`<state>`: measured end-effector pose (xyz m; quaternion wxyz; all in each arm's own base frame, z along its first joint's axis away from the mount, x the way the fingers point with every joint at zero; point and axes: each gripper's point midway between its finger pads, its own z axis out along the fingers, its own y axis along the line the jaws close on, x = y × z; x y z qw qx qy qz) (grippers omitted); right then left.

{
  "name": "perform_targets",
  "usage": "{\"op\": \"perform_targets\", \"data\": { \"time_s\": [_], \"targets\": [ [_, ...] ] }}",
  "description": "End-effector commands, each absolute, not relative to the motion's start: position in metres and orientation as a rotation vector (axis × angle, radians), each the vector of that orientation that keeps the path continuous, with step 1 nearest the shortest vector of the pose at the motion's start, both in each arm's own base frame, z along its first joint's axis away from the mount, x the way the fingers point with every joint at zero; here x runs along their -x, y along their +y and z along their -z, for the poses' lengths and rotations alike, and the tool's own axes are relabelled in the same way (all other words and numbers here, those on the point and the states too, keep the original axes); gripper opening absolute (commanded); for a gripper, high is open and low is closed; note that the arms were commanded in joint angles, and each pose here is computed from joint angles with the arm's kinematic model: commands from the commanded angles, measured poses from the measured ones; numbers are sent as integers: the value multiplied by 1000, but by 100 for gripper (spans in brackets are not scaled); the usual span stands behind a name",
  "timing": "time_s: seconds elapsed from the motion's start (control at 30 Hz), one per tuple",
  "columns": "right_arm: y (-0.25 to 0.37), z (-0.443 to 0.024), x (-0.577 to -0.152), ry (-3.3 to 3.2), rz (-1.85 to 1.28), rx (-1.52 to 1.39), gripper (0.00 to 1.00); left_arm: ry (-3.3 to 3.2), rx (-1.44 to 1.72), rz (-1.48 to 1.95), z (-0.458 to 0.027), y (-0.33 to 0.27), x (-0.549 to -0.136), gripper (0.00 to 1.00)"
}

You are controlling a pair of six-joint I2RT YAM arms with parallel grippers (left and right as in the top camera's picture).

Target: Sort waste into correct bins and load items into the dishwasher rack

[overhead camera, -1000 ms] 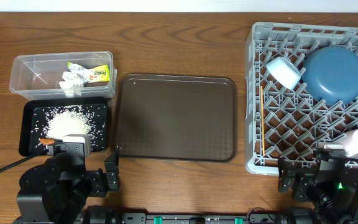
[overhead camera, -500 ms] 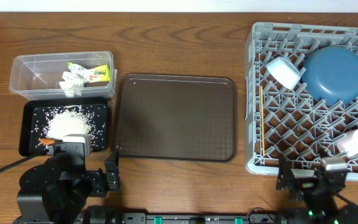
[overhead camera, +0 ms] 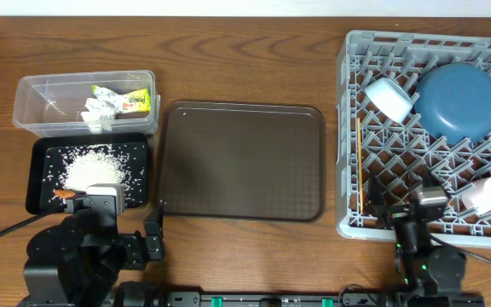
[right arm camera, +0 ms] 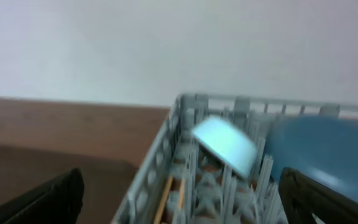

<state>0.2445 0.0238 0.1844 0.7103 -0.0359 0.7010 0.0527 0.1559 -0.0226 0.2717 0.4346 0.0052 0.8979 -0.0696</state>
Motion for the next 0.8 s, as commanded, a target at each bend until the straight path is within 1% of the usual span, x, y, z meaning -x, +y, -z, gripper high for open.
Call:
{"op": "perform_targets", "data": {
  "time_s": [0.0, 0.1, 0.17, 0.77],
  "targets": [
    [21, -169, -246, 1591, -58, 119, 99, 2241, -20, 149, -269, -20, -157, 98],
    [22, -157, -245, 1630, 11, 208, 99, 2241, -20, 149, -269, -20, -157, 98],
    [22, -157, -245, 1626, 33, 231, 99, 2241, -20, 149, -269, -20, -157, 98],
    [21, -158, -245, 1623, 43, 228, 99, 2241, -20, 149, -269, -20, -157, 98]
  ]
}}
